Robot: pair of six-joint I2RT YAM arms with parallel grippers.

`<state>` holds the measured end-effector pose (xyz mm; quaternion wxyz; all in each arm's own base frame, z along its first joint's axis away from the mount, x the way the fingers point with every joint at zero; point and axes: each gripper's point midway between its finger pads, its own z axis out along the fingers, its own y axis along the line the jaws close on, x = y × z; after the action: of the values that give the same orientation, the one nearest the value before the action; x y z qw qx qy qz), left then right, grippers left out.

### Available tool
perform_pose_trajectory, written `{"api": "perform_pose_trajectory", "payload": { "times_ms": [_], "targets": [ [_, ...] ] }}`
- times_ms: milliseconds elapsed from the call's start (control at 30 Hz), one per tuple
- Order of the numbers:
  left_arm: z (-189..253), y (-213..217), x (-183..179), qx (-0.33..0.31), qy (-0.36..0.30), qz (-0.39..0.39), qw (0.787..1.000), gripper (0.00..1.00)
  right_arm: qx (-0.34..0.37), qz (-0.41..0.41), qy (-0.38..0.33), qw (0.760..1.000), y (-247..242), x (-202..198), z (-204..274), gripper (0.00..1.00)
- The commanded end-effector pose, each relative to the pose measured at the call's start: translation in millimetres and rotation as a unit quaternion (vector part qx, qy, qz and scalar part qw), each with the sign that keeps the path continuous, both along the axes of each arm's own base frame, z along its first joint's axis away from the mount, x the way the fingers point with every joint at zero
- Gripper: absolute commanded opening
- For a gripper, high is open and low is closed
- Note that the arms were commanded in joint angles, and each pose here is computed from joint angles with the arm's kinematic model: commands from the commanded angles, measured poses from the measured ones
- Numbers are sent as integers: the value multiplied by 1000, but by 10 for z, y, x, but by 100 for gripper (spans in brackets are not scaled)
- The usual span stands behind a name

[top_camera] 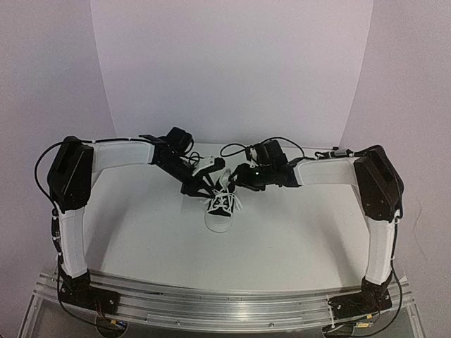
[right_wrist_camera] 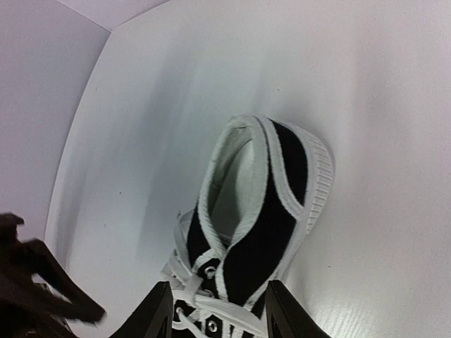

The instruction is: Tie the shoes

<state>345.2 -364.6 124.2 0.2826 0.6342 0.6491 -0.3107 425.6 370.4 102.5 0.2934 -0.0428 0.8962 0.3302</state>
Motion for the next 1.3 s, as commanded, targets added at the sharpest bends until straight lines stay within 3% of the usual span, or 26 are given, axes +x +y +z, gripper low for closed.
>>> {"api": "perform_pose_trajectory", "payload": {
  "times_ms": [0, 167, 767, 1067, 1267],
  "targets": [
    [-62, -94, 65, 4, -103, -40, 994, 36, 28, -11, -4, 1000, 93, 33, 245, 45],
    [-261, -141, 123, 18, -133, -55, 989, 22, 30, -12, -4, 999, 91, 32, 221, 43],
    [-626, -112, 301, 58, -136, -29, 989, 19, 39, -12, 4, 999, 97, -1, 131, 42],
    [-617, -162, 373, 54, -118, -6, 991, 12, 41, -7, 2, 999, 114, 0, 132, 42],
    [-588, -157, 374, 57, -112, -1, 992, 0, 40, -6, 3, 999, 96, -19, 112, 41]
  ]
}}
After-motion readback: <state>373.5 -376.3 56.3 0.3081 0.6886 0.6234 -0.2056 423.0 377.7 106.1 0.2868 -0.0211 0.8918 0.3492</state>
